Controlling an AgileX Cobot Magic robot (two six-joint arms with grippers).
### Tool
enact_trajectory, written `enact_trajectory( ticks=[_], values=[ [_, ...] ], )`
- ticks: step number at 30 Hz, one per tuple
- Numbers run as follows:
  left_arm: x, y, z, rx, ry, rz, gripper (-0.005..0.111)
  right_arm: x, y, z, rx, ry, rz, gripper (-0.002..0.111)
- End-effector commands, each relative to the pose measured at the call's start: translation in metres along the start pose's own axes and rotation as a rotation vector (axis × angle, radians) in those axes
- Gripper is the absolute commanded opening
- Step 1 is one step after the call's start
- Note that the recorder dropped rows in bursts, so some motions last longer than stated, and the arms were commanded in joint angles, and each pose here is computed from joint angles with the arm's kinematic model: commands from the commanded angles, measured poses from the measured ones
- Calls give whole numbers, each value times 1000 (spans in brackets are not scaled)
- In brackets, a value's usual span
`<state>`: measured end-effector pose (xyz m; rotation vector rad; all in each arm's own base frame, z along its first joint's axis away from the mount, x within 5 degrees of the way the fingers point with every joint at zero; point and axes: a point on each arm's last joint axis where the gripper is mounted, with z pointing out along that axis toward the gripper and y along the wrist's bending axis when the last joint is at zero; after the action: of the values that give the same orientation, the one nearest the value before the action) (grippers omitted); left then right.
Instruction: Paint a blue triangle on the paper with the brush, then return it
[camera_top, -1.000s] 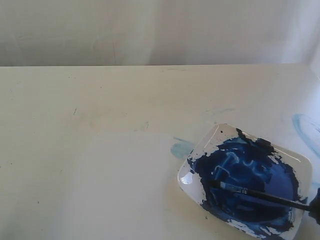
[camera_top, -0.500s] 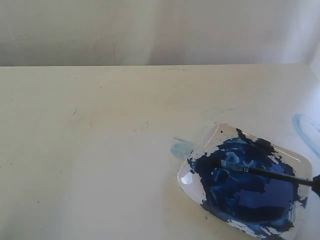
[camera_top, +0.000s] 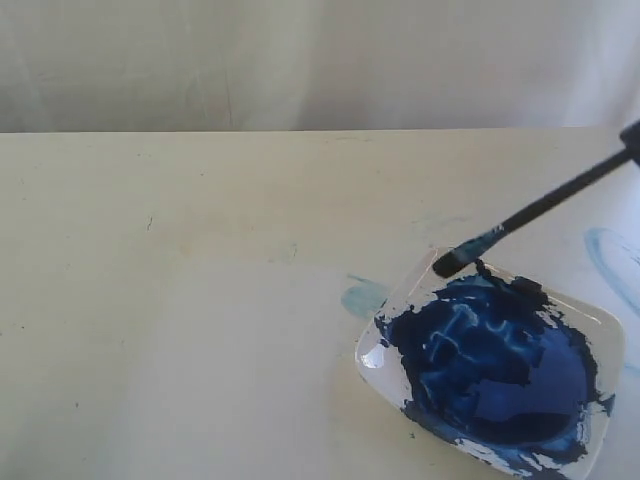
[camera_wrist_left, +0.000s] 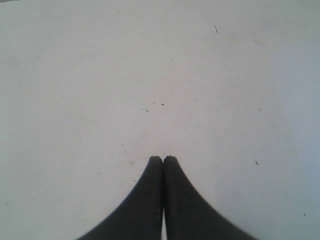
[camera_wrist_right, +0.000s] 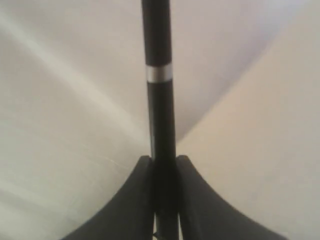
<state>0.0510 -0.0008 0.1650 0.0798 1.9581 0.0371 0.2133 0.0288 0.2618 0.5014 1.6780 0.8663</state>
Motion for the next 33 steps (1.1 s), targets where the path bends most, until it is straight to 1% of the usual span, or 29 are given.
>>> enact_trajectory(
  ticks=[1,2,5,8,11,14,17,19,22,26,33],
  values=[
    [1,0,0,3,-3,2,0,-17,30,-1,-232,-132,-313,0],
    [1,0,0,3,-3,2,0,-19,34,-1,-263,-153,-342,0],
    [1,0,0,3,-3,2,0,-20,36,-1,-279,-161,-359,0],
    [1,0,0,3,-3,2,0,-16,37,-1,-292,-135,-472,0],
    [1,0,0,3,-3,2,0,-11,38,-1,-321,-103,-539,0],
    [1,0,0,3,-3,2,0,-4,43,-3,-401,-63,-647,0],
    [1,0,0,3,-3,2,0,6,49,-7,-509,1,-748,0],
    [1,0,0,3,-3,2,0,12,46,-5,-522,46,-785,0],
    [1,0,0,3,-3,2,0,20,37,0,-539,79,-802,0],
    [1,0,0,3,-3,2,0,32,19,12,-508,141,-812,0],
    [1,0,0,3,-3,2,0,45,-2,25,-461,210,-789,0]
  ],
)
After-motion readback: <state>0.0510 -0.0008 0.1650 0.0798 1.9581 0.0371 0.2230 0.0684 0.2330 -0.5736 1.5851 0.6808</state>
